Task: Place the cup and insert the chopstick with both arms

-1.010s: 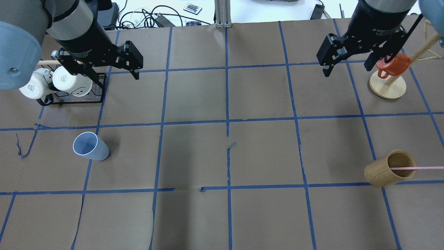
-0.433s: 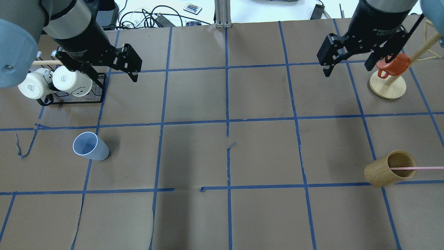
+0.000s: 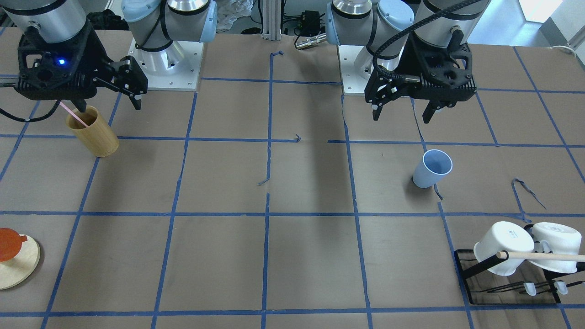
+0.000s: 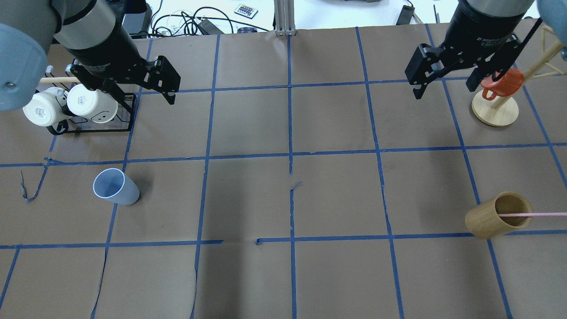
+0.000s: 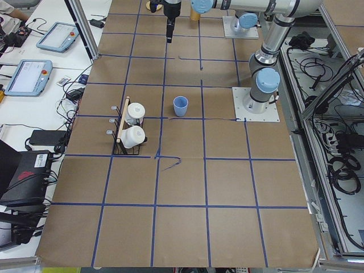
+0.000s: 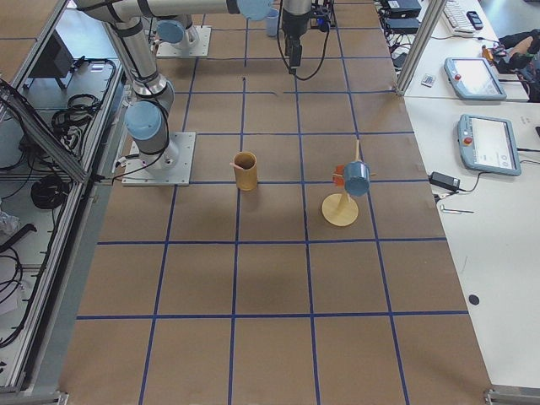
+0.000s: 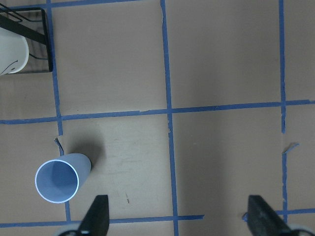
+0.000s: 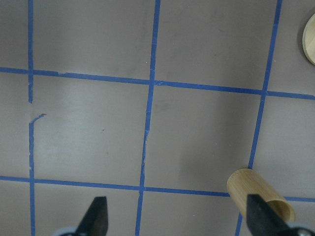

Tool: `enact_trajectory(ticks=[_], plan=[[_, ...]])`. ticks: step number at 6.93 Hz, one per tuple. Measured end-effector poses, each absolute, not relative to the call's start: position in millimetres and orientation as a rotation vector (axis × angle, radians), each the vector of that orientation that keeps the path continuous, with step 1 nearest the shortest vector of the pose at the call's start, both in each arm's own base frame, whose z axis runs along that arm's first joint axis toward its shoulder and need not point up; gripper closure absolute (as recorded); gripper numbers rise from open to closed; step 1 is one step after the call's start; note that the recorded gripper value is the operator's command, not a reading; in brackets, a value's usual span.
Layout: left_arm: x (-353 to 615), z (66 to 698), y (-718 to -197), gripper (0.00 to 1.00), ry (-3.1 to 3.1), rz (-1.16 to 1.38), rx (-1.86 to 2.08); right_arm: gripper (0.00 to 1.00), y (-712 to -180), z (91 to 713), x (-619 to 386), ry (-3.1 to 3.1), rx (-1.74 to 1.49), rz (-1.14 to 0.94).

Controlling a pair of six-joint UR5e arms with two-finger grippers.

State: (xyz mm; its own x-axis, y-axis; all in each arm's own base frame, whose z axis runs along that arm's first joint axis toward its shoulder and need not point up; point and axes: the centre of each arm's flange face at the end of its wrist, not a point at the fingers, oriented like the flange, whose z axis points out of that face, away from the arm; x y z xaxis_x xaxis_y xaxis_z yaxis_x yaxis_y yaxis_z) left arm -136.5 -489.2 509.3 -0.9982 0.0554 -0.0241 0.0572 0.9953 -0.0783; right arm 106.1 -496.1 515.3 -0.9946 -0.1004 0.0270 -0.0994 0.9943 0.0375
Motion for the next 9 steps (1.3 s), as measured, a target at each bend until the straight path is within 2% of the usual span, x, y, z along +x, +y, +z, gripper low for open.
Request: enact_trajectory(ticks=[6,9], plan=[[-127,505,-486,0.00,3.106,-0.106,0.123,0.00,-494,518,107,-3.112,0.158,-0.046],[-44,475,-489,0.05,3.101,-0.019,0.184,0.00,-494,516,107,-3.110,0.160,-0.055]])
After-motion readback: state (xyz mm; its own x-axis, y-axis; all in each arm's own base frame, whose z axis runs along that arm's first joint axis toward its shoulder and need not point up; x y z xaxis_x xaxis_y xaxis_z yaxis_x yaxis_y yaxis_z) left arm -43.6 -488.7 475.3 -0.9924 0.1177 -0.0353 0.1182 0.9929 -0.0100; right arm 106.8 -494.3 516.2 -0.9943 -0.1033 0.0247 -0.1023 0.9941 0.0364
